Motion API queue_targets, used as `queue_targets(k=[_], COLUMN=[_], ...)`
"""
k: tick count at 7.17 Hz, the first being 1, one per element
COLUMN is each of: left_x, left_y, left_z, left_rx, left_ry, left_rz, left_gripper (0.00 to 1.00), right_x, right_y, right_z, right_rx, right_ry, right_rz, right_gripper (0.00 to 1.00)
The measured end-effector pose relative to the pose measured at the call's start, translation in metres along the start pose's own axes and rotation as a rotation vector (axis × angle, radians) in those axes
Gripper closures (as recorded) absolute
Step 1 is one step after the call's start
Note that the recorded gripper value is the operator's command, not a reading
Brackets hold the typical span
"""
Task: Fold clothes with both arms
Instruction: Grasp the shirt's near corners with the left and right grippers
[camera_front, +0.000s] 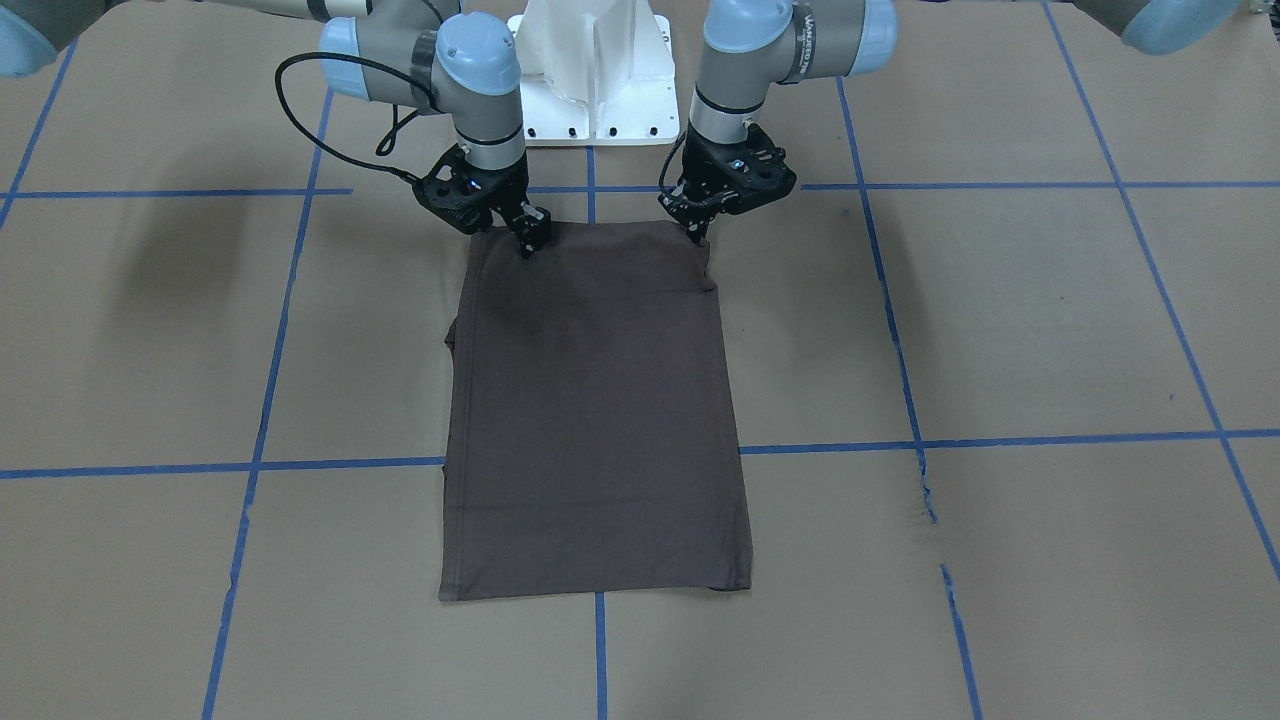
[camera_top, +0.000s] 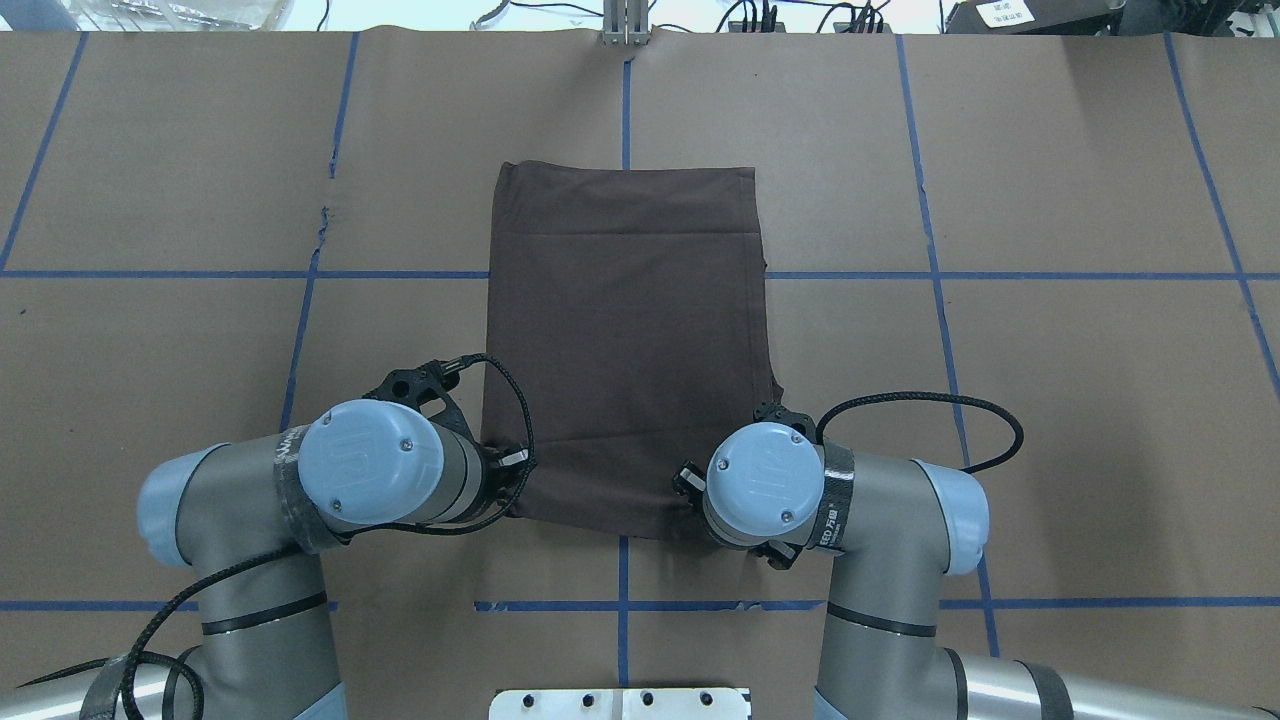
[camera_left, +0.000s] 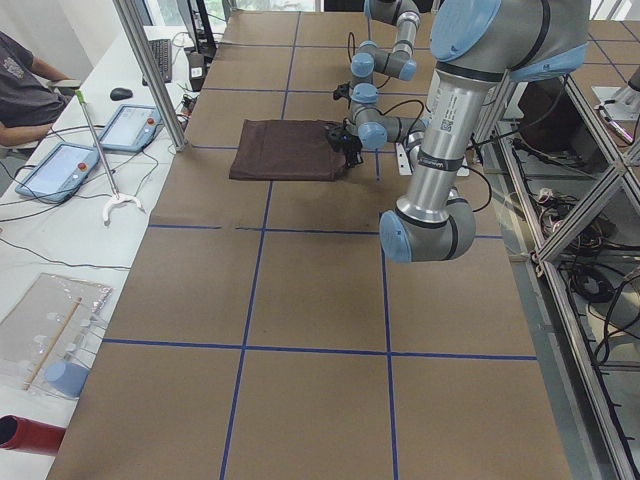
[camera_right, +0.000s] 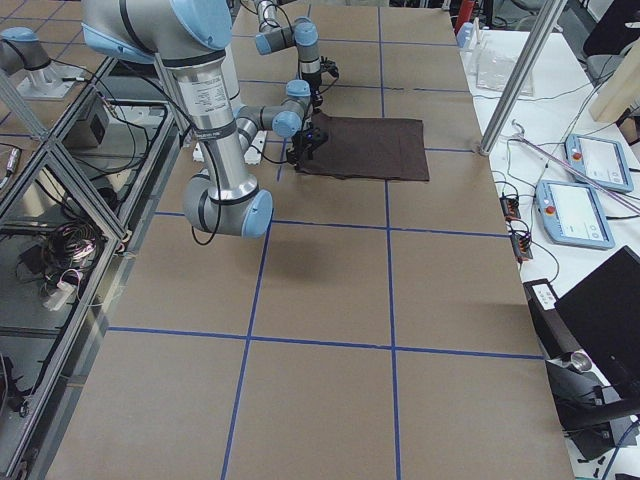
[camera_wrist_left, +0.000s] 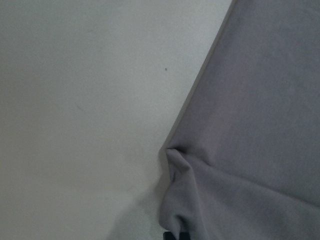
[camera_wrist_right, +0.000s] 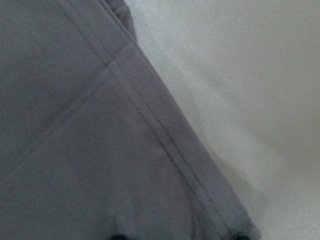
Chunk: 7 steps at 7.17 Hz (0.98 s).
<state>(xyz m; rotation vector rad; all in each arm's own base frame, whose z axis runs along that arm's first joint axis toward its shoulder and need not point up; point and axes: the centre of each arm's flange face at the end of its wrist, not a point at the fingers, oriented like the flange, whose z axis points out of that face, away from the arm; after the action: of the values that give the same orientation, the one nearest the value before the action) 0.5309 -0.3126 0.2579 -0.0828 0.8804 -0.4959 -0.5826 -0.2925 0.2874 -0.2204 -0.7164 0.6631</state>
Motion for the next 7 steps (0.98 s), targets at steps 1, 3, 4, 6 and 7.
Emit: queue_targets(k=[1,3,4,6,7], left_x=[0.0,0.0,0.0,0.0,0.0], left_y=[0.0,0.0,-0.001,-0.001,-0.001], left_z=[0.0,0.0,0.001,0.001,0.001], left_rx=[0.0,0.001,0.001,0.001,0.001], left_ry=[0.0,-0.002,-0.002,-0.003,-0.002], left_rz=[0.0,-0.001,-0.001,-0.001,-0.001], left_gripper=[1.0,1.0,1.0,1.0,1.0], right_x=[-0.002,-0.005,-0.006,-0.01,-0.013], right_y=[0.0,-0.003,-0.004,-0.007,-0.007], right_z=[-0.002,-0.006,-0.007,-0.011,-0.014], right_rx=[0.001,0.004,0.004,0.004,0.001], right_ry=[-0.006,-0.016,-0.019,-0.028,-0.036], right_rz=[-0.001,0.002,0.004,0.007,0.009], right_gripper=[1.0,1.0,1.0,1.0,1.0])
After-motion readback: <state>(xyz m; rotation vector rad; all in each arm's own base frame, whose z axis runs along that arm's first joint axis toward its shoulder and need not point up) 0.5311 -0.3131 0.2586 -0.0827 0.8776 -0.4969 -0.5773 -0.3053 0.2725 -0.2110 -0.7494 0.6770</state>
